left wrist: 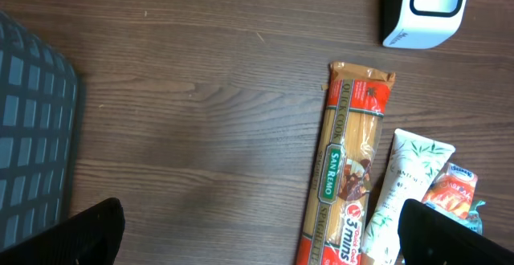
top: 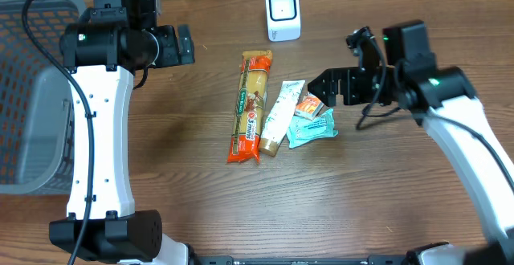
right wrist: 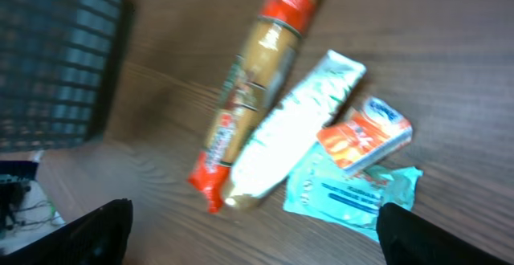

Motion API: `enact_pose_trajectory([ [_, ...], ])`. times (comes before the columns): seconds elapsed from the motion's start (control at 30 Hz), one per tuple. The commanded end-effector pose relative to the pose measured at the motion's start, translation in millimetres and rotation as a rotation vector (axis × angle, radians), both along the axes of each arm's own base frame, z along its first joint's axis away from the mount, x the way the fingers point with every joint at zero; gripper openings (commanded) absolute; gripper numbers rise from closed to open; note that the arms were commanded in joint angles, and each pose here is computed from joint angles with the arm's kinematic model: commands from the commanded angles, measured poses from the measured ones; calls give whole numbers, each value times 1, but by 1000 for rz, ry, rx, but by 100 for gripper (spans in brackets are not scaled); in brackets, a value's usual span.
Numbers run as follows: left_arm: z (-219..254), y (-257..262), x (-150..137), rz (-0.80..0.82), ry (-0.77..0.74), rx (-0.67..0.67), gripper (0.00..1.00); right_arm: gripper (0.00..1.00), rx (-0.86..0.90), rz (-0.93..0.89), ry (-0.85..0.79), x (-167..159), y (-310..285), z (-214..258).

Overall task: Scan the item barcode
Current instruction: 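Reach the right gripper to the Kleenex pack and grasp it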

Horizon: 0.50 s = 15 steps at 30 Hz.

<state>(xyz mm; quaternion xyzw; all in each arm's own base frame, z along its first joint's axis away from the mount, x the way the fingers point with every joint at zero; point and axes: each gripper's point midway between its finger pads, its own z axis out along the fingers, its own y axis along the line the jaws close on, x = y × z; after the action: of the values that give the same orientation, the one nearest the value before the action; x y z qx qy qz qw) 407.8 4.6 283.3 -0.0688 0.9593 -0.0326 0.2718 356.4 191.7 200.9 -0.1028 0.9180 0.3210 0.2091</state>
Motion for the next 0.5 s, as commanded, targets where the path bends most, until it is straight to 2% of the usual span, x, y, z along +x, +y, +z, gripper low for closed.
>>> enact_pose_trajectory([
  [0.0,-1,2,1,-10,2,15,100,90,-8,-68,79,14,0,-22],
  [0.07,-1,2,1,-10,2,15,100,82,-36,-185,177,25,-6,-48],
  [0.23,-1,2,1,-10,2,15,100,73,-49,-339,368,32,-9,-99],
  [0.33,-1,2,1,-10,2,15,100,64,-47,-395,444,35,-8,-122],
  [0.47,-1,2,1,-10,2,15,100,59,-40,-433,480,40,-7,-138],
])
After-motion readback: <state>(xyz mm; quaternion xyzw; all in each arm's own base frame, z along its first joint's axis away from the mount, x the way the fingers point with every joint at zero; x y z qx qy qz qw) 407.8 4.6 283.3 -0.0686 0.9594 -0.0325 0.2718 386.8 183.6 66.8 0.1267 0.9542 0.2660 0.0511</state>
